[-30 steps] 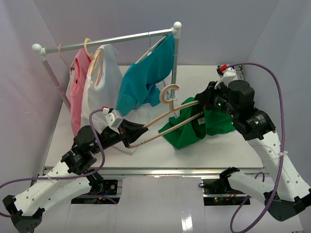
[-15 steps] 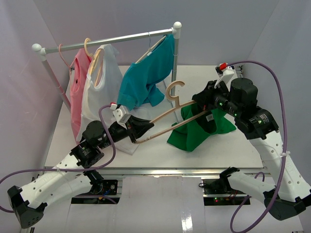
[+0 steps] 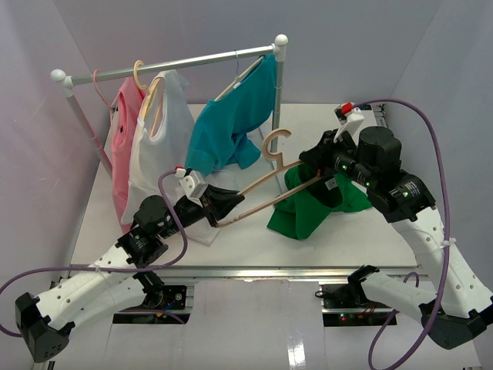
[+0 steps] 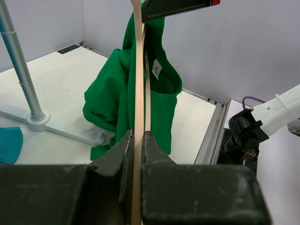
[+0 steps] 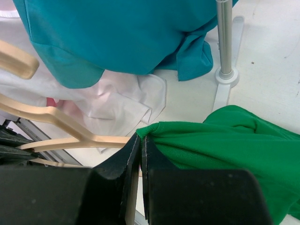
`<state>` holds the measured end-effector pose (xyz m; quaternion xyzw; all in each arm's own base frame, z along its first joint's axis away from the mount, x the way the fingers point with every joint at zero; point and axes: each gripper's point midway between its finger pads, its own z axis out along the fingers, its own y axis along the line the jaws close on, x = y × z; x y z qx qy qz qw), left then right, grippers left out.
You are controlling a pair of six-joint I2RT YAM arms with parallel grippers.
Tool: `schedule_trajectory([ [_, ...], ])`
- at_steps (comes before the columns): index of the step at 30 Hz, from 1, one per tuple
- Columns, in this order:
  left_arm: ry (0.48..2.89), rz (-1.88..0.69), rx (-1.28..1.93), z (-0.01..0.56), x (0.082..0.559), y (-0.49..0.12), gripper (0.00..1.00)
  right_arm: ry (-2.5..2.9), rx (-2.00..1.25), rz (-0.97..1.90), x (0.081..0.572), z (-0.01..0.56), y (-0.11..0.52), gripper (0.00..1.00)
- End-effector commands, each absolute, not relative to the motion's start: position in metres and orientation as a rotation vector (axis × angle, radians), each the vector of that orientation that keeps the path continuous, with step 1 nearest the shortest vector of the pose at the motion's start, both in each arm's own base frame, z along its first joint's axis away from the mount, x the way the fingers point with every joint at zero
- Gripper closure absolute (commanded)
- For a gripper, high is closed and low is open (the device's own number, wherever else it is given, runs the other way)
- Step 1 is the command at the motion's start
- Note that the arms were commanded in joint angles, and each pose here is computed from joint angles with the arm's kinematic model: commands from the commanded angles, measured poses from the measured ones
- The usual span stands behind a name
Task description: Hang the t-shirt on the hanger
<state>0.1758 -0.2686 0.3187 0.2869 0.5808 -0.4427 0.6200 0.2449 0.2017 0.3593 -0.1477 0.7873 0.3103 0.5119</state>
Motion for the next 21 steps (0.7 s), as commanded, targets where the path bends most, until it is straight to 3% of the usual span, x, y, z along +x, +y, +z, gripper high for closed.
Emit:
schedule_trajectory([
  [1,1.201,-1.039,0.608,0.356,0.176,-0.268,1.00,1.838,-0.405,0.812,0.239,0.370,0.225,0.92],
  [6,1.191,-1.044,0.612,0.362,0.181,-0.276,1.00,1.816,-0.435,0.832,0.233,0.373,0.242,0.91],
  [15,1.160,-1.048,0.582,0.357,0.178,-0.270,1.00,1.806,-0.408,0.636,0.249,0.367,0.219,0.60],
  [21,1.148,-1.050,0.570,0.350,0.174,-0.263,1.00,1.715,-0.396,0.536,0.252,0.387,0.199,0.50],
])
